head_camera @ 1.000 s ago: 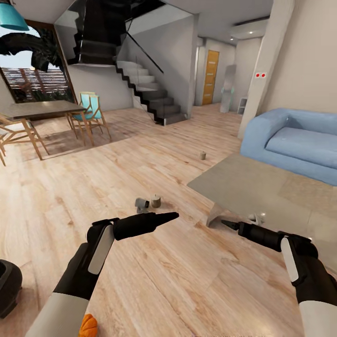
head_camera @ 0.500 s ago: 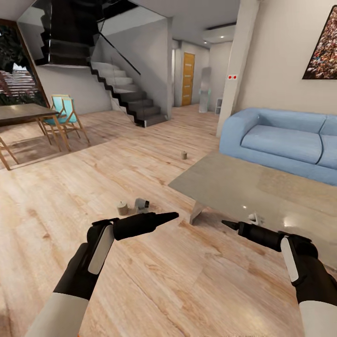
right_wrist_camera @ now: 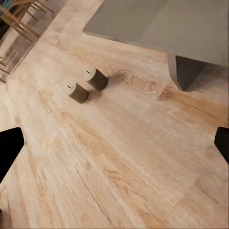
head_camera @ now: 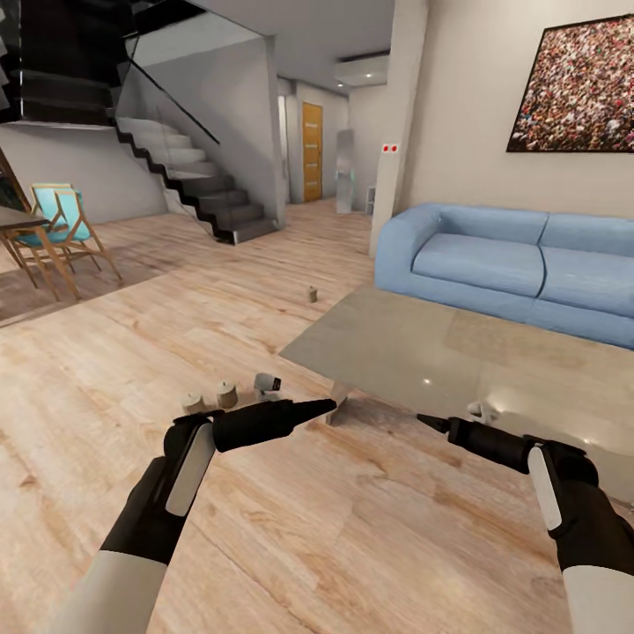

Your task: Place each of the two pumpkins and all three candles from the living room inside a cabinet in the living room (use any cabinet), then make sure every cabinet is closed, and position the cauldron so it is next to a table in the living room.

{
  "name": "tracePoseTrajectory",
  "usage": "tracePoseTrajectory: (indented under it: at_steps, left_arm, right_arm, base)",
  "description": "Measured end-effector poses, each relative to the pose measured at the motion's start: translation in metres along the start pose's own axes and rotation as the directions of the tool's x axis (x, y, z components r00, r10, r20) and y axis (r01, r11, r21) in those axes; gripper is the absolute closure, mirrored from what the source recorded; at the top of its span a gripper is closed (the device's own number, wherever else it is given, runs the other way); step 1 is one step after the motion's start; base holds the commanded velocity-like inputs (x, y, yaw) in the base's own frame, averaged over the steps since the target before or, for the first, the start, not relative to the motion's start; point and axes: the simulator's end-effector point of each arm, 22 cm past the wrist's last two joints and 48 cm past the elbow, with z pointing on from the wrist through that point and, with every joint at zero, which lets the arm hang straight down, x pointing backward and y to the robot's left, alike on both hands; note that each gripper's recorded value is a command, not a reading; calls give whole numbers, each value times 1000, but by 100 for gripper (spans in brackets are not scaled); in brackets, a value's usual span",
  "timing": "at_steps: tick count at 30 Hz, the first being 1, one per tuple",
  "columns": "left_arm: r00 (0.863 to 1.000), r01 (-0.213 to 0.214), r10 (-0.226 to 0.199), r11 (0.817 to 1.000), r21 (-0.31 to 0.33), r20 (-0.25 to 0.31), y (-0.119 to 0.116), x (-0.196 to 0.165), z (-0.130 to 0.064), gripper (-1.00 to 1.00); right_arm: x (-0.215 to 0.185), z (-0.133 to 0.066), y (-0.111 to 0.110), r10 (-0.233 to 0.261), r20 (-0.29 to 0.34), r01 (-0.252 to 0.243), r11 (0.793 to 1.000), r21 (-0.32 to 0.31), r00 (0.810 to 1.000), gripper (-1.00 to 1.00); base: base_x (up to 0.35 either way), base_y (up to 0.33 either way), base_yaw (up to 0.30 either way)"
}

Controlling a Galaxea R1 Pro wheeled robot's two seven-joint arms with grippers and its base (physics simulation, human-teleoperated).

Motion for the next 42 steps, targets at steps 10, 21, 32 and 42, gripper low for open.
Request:
tracePoseTrajectory:
  at_steps: [10, 21, 32, 42]
  left_arm:
    - [1000, -2, 2, 1000, -1, -1, 0, 0, 0, -100]
    - [1000, 2, -2, 1000, -3, -1, 2, 1, 0, -100]
    - [1000, 15, -15, 1000, -5, 1, 8, 3, -1, -100]
    - [1000, 26, -26, 1000, -9, 0, 14, 6, -2, -100]
  right_arm:
    - [0, 0, 0, -2, 1, 2, 1000, 1, 1000, -100]
    - [2, 2, -1, -2, -5, 2, 1000, 6, 1000, -100]
    - [8, 6, -6, 0, -18, 0, 1000, 16, 1000, -100]
    - [19, 18, -1, 5, -38, -5, 1000, 14, 999, -100]
  base:
    - [301, -129, -31]
    - [276, -110, 81]
    - [18, -5, 203]
    - [0, 0, 203]
